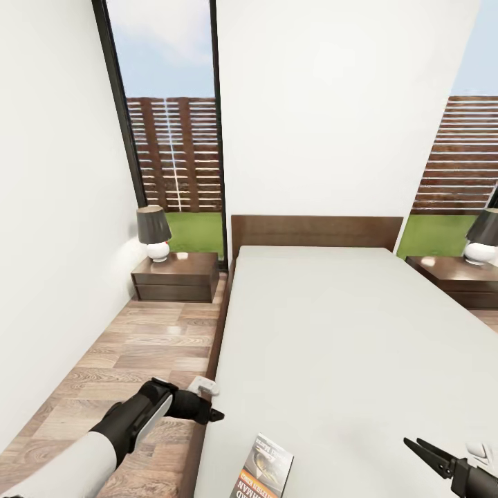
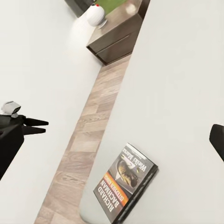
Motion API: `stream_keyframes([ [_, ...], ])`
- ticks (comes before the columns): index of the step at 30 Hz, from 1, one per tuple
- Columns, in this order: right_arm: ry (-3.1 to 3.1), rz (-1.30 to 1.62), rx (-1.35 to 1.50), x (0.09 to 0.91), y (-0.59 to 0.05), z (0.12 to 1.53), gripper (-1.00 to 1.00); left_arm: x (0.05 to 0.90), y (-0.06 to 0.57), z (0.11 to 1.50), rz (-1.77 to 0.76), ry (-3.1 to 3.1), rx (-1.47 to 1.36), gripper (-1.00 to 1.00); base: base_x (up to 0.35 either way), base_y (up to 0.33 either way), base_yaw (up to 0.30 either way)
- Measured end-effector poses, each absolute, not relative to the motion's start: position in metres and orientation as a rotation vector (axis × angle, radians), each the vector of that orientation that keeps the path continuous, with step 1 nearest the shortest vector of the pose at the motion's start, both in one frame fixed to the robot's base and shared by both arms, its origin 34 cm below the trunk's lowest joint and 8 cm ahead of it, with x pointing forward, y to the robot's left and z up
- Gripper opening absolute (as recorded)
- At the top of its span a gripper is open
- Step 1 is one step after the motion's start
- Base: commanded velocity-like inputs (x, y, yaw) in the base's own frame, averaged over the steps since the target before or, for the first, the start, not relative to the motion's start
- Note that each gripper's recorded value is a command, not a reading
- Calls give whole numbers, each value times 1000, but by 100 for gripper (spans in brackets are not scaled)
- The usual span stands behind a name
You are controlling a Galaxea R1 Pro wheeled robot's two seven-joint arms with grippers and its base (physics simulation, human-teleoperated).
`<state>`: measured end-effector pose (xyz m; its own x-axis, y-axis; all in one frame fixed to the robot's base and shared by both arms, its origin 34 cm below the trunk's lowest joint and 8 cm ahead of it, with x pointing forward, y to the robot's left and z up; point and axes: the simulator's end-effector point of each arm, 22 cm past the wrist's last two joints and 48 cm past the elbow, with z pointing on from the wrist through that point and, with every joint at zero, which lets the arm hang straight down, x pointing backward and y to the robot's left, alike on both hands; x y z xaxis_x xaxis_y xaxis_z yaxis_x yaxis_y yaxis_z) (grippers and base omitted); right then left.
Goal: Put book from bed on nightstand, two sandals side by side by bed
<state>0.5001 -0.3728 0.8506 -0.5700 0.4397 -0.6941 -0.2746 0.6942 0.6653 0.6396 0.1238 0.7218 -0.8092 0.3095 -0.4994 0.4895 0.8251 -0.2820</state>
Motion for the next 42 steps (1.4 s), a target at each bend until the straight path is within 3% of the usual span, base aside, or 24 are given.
stream_keyframes([
  [13,1975,930,60,504,-358,842,100,651,131,716,-508,2591,463,100,0,0,0],
  [42,1975,839,30,505,-358,782,100,650,111,687,-571,2577,454,100,0,0,0],
])
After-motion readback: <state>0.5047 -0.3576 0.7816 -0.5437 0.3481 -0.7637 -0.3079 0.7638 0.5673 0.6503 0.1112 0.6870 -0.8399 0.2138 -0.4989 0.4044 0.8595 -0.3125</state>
